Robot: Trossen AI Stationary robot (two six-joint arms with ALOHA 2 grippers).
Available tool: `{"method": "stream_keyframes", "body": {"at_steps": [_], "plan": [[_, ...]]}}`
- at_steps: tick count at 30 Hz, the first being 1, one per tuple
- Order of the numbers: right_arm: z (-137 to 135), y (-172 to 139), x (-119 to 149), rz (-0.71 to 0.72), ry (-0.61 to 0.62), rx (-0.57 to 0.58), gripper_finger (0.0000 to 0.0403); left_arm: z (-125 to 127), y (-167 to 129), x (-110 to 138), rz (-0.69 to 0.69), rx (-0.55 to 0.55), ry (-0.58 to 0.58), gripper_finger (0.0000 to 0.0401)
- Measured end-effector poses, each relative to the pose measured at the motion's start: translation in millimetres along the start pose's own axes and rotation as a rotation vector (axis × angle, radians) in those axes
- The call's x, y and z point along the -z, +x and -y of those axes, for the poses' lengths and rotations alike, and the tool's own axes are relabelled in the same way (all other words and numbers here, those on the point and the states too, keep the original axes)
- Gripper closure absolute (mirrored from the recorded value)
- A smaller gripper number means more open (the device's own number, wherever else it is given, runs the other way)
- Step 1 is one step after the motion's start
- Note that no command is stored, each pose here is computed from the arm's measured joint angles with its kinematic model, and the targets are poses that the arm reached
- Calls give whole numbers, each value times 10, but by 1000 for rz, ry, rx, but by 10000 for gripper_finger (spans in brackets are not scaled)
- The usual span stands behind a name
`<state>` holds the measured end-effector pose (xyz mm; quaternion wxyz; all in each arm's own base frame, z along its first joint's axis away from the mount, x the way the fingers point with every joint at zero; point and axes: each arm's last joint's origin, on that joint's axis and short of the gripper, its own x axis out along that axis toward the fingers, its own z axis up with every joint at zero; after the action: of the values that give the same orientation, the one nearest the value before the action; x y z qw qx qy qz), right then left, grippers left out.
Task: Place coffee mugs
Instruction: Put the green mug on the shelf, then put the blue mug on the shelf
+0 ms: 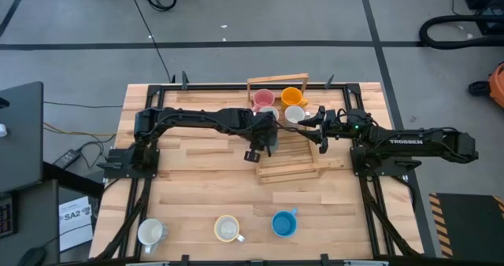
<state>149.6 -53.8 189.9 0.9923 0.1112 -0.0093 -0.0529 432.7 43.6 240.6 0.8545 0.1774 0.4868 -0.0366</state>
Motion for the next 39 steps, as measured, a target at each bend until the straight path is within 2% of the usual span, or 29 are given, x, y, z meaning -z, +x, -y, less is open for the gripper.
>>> {"method": "stream_keyframes", "body": {"at_steps": [13,18,25,30,35,39], "plan": [[0,0,-1,1,-1,0,207,99,-10,-110,65,-11,23,303],[-8,-1,-33,33,-10,-8,207,140,-110,-148,86,-12,33,303],[-76,4,-143,123,-34,-78,207,122,-503,-174,137,-26,-24,303],[-208,110,-446,142,-54,-174,207,105,-896,-104,134,-23,-82,303],[-410,250,-855,20,-119,-208,207,116,-1320,15,127,-15,-148,303],[-604,323,-1155,-85,-135,-216,207,141,-1666,156,110,-9,-157,303]]}}
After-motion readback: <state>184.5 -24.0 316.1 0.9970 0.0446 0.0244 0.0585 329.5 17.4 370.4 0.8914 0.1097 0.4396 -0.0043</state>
